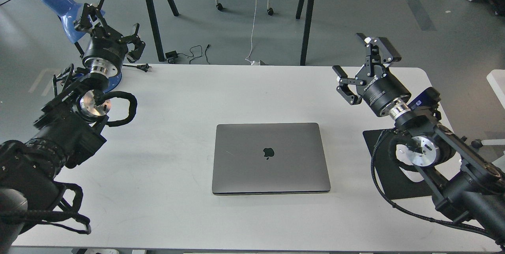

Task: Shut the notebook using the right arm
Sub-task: 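Lift the right gripper back off the closed laptop lid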

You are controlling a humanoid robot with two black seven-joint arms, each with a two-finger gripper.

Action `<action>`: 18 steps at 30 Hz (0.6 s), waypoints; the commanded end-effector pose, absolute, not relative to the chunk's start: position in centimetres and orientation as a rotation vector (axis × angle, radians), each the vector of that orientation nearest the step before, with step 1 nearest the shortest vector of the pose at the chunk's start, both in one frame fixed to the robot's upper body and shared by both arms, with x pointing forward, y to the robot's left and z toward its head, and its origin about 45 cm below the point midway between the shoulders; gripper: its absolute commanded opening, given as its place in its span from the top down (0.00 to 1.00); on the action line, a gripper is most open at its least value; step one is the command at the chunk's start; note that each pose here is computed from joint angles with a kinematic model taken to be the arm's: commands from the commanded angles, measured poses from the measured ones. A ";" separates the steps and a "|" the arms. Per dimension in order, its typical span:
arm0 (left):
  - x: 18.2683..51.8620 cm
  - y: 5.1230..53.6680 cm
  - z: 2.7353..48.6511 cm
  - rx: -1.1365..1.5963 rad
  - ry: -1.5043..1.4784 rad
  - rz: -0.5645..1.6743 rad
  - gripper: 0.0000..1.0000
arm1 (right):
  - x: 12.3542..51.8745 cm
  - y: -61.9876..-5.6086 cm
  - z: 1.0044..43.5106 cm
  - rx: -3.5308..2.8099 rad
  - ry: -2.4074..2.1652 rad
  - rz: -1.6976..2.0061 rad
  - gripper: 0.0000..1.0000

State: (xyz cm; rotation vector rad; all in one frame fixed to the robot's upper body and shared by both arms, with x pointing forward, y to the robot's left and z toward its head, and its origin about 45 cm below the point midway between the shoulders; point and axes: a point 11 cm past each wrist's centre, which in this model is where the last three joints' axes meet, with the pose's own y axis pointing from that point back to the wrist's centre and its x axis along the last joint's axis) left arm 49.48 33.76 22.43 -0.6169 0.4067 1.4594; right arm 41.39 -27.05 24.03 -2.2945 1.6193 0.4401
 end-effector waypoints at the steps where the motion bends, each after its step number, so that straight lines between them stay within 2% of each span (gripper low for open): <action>1: 49.5 33.8 22.4 -0.617 0.407 1.459 0.00 | 43.9 -28.8 27.1 -2.204 1.617 0.528 0.00; 8: 49.5 33.8 22.5 -0.620 0.406 1.460 0.00 | 46.7 -35.4 28.4 -1.864 1.688 0.648 0.00; 18: 49.5 33.9 22.5 -0.620 0.405 1.461 0.00 | 47.5 -38.7 26.4 -1.804 1.767 0.672 0.00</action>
